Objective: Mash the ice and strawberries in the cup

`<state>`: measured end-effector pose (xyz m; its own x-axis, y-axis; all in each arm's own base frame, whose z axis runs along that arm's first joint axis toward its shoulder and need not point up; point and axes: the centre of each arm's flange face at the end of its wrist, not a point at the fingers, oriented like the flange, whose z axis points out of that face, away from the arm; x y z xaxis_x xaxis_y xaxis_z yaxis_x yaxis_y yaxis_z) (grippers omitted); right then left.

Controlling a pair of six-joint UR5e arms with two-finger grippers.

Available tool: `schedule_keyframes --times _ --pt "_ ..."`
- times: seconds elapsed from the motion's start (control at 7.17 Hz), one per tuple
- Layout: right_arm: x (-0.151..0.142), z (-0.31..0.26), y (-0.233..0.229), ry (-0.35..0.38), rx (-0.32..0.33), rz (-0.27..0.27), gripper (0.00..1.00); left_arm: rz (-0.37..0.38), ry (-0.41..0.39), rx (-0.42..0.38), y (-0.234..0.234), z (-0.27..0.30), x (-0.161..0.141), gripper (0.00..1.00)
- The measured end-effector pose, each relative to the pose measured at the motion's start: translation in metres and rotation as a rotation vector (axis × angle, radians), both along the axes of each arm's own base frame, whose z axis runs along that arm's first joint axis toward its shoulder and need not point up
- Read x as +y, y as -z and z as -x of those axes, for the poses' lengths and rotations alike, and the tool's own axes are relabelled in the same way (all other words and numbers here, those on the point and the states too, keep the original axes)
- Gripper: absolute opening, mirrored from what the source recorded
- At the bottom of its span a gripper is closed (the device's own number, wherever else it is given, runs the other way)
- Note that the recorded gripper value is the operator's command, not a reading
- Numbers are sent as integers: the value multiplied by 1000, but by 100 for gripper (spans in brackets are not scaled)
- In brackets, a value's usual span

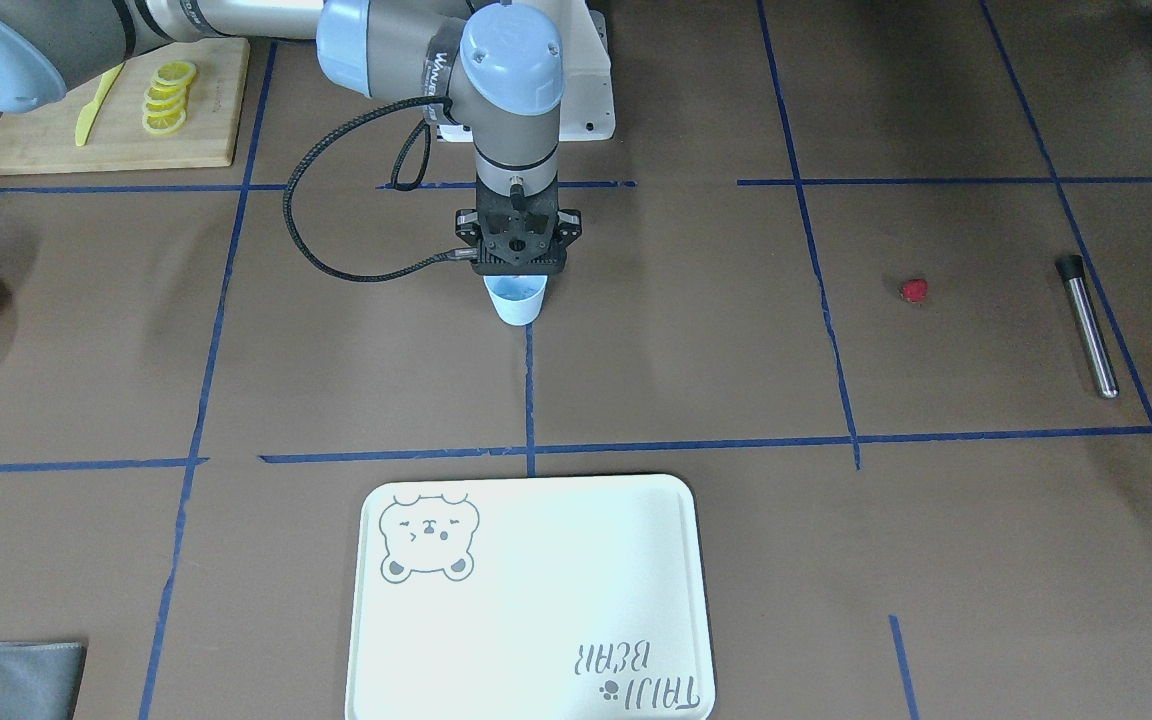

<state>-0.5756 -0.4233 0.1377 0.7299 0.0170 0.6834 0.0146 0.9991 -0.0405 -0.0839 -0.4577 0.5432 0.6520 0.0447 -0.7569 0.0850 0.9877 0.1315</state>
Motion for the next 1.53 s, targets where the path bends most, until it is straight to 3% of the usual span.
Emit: schedule_keyframes --times 0.14,0.42,0.56,0.98,1.25,1.53 --pt "1 0 -1 2 1 2 53 0 0 0 0 0 0 100" --pt "1 1 -3 3 4 6 94 -1 0 0 1 0 -1 100" --pt "1 0 -3 3 4 6 98 -3 0 -1 2 0 -2 100" --pt "5 -18 10 -7 -9 0 99 -10 -8 -2 6 -5 -6 100" --pt "-4 -78 16 -58 -36 -24 99 -5 -66 -1 33 -58 -13 100" --pt "-27 -156 -9 -82 -49 -84 99 15 -106 -26 71 -138 -7 100"
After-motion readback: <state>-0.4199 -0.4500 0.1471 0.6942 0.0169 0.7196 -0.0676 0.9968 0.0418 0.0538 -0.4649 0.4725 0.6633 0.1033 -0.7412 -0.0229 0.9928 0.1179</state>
